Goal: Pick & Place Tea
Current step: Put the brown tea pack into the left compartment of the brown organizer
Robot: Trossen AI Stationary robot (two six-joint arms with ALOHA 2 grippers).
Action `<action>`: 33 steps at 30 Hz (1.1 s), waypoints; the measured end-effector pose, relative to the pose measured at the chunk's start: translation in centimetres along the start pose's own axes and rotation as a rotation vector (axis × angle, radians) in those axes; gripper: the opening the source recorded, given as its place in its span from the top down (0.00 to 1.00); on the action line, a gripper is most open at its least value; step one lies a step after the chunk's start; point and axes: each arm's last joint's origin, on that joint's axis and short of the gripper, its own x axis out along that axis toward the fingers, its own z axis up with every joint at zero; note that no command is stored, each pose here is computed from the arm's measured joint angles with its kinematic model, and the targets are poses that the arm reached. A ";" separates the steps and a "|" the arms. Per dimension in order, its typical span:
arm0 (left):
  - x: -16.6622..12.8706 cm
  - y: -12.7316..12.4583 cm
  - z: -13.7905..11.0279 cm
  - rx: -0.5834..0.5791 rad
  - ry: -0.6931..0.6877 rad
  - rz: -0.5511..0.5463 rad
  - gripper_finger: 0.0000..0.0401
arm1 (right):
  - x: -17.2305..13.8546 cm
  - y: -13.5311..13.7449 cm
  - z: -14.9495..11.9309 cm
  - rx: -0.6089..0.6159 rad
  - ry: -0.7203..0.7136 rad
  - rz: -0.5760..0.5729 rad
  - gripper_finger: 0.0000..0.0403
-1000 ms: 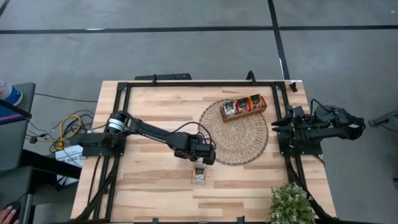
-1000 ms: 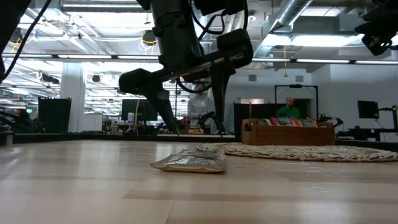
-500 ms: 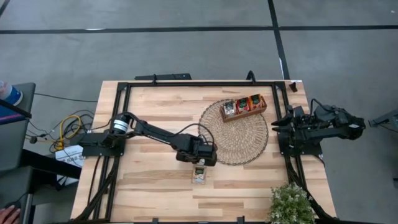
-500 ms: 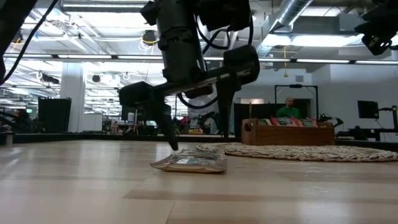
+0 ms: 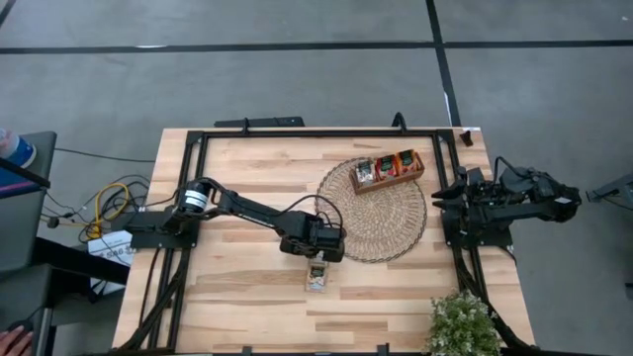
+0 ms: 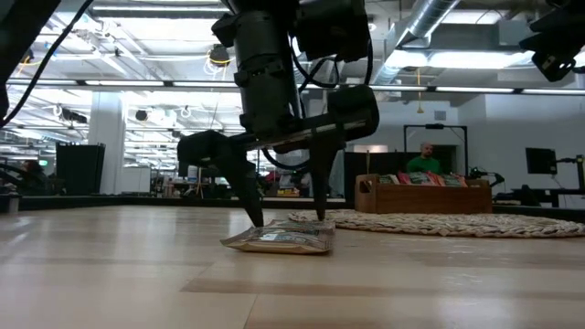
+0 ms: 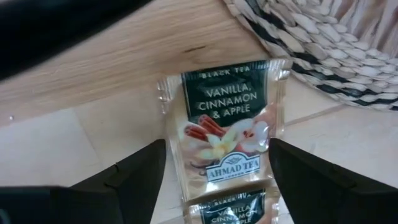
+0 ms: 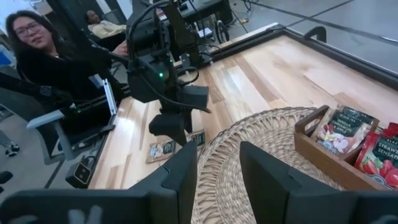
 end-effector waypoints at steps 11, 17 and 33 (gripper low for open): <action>0.3 0.1 0.1 0.039 0.007 0.014 0.33 | 0.0 0.0 0.0 0.008 -0.003 -0.008 0.72; 1.5 0.5 0.1 0.050 0.031 0.059 0.34 | 0.0 -0.1 0.0 0.016 -0.011 -0.026 0.72; 1.7 0.8 0.2 0.095 0.028 0.087 0.57 | 0.0 0.0 0.3 0.020 -0.038 -0.016 0.72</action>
